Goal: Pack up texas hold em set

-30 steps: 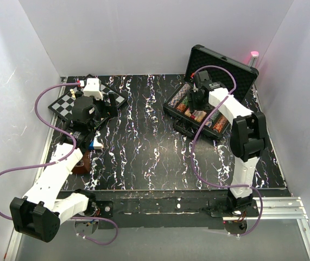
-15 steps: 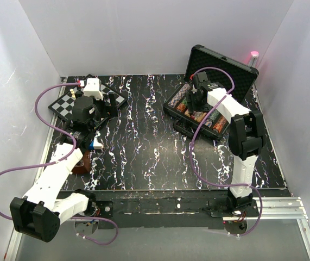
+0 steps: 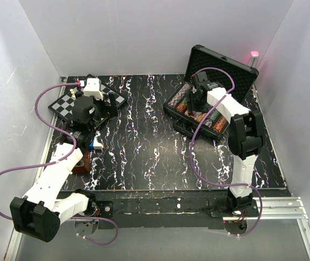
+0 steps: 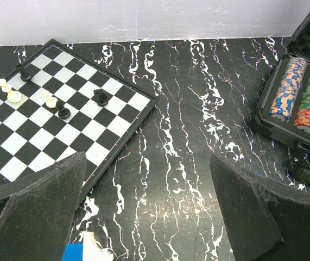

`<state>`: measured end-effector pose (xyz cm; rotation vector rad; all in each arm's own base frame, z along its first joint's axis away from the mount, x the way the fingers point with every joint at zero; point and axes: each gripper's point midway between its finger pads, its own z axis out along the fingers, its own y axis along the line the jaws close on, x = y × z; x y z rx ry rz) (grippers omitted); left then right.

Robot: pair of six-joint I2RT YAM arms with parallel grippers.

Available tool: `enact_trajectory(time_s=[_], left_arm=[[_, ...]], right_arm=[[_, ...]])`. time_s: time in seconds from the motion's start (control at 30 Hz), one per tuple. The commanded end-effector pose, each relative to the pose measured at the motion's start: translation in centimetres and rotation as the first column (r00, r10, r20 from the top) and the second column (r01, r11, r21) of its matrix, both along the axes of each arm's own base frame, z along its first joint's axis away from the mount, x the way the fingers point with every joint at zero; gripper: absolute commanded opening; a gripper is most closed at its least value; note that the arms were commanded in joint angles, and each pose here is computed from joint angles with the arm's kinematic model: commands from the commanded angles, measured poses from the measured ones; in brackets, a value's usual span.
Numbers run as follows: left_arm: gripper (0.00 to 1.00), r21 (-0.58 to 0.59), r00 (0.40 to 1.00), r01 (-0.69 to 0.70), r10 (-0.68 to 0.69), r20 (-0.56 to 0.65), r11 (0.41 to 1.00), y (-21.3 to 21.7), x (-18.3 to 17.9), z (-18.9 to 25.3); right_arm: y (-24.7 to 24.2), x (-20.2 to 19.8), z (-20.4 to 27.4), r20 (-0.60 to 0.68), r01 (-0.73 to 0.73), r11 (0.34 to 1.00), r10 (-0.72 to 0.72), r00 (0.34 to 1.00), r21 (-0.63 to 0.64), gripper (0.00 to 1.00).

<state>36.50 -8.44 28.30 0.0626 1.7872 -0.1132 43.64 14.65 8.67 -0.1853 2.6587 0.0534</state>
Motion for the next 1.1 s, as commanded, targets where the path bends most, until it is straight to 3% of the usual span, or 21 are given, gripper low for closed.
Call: enact_trajectory(time_s=[0.0, 0.47, 0.5, 0.57, 1.07], left_arm=[[0.98, 0.008, 1.0, -0.004, 0.004, 0.007, 1.0, 0.2, -0.1, 0.3], [0.98, 0.009, 1.0, -0.007, 0.007, 0.009, 1.0, 0.3, -0.1, 0.3], [0.98, 0.009, 1.0, -0.006, 0.005, 0.01, 1.0, 0.2, -0.1, 0.4], [0.98, 0.009, 1.0, -0.006, 0.005, 0.009, 1.0, 0.2, -0.1, 0.3], [0.98, 0.01, 1.0, -0.011, 0.011, 0.013, 1.0, 0.4, -0.2, 0.5]], right_arm=[[0.3, 0.6, 0.2, 0.001, 0.007, 1.0, -0.007, 1.0, 0.002, 0.01], [0.1, 1.2, 1.6, 0.042, -0.006, 1.0, 0.006, 0.999, -0.01, 0.6], [0.1, 1.3, 1.7, 0.048, -0.007, 1.0, 0.008, 0.999, -0.011, 0.71], [0.1, 1.4, 1.8, 0.052, -0.011, 1.0, 0.011, 0.999, -0.014, 0.8], [-0.2, 2.0, 5.1, 0.149, -0.001, 1.0, 0.003, 0.989, -0.011, 0.89]])
